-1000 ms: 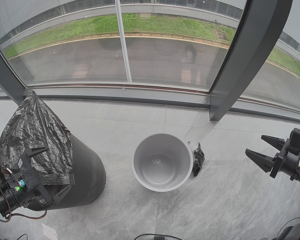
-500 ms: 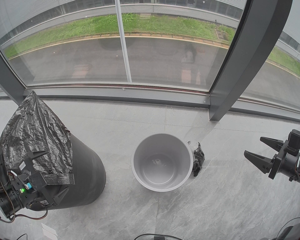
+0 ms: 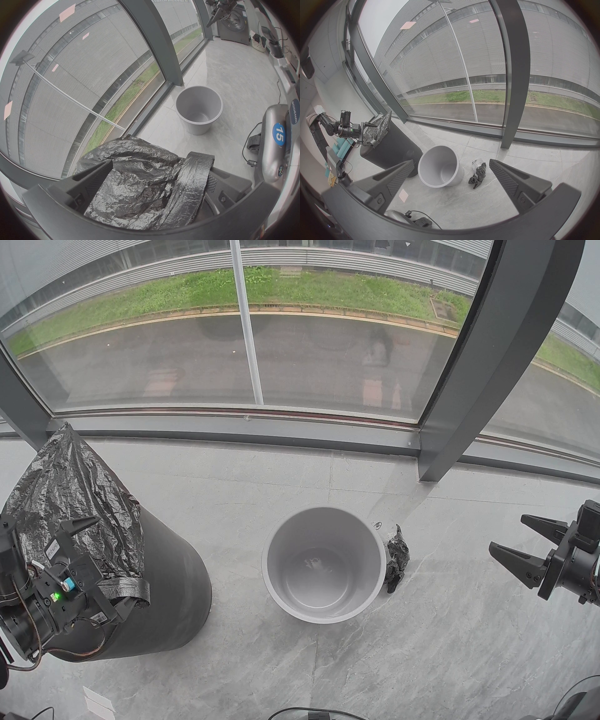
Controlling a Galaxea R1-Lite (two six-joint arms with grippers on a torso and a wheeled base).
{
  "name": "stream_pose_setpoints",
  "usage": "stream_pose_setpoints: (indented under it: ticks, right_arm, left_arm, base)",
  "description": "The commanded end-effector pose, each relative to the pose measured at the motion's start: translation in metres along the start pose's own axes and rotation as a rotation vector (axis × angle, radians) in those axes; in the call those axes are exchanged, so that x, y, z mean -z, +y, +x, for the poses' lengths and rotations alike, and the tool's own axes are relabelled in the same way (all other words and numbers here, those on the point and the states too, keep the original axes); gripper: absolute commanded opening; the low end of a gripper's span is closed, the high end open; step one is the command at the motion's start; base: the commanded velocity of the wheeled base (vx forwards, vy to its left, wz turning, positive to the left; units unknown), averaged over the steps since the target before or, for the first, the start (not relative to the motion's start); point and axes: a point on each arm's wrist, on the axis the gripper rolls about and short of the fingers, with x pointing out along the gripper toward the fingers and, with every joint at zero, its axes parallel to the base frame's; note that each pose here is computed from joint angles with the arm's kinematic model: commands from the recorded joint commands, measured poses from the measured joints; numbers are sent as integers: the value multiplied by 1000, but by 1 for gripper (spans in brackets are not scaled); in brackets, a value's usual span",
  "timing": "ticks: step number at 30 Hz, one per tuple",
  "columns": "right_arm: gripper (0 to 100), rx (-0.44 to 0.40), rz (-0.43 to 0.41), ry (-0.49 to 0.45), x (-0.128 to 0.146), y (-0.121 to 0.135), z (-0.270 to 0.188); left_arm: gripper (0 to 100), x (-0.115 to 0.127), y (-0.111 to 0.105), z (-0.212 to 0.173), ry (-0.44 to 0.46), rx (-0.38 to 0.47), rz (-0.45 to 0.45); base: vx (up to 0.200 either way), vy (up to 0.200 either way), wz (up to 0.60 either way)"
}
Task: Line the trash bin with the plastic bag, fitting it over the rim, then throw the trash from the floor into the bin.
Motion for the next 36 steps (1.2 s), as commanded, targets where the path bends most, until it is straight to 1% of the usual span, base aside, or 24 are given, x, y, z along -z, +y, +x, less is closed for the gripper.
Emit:
stream_pose_setpoints:
  ticks: [1, 7, 12, 13, 19, 25, 30, 33, 35, 36]
  right_arm:
    - [100, 2, -2, -10, -1, 0, -2]
    - [100, 2, -1, -7, -1, 0, -1]
    - [100, 1, -1, -9, -1, 0, -2]
    - [100, 1, -1, -9, -1, 0, -2]
    - [100, 1, -1, -7, 0, 0, -2]
    - [100, 1, -1, -4, 1, 0, -2]
    - [100, 1, 0, -3, 1, 0, -2]
    - [100, -1, -1, -4, 1, 1, -2]
    - [100, -4, -2, -8, 0, 1, -3]
    - [100, -4, -2, -8, 0, 1, -3]
  left_arm:
    - [100, 2, -3, 8, 26, 22, 5]
    - [100, 2, -1, 6, 19, 5, -2]
    - [100, 4, -3, 6, 16, 1, -11]
    - [0, 4, -4, 7, 14, -1, -13]
    - [0, 2, 1, 8, -12, -46, -31]
    - [0, 6, 4, 9, 10, -66, -43]
    - [0, 5, 6, 8, 5, -77, -47]
    - [0, -2, 15, 5, -38, -124, -93]
    - [0, -11, 27, 2, -102, -180, -159]
    - [0, -11, 27, 2, -102, -180, -159]
  base:
    - [0, 0, 0]
    - [0, 0, 0]
    - [0, 0, 0]
    - [0, 0, 0]
    - [0, 0, 0]
    - [0, 0, 0]
    - [0, 0, 0]
    - [0, 0, 0]
    - [0, 0, 0]
    - [0, 0, 0]
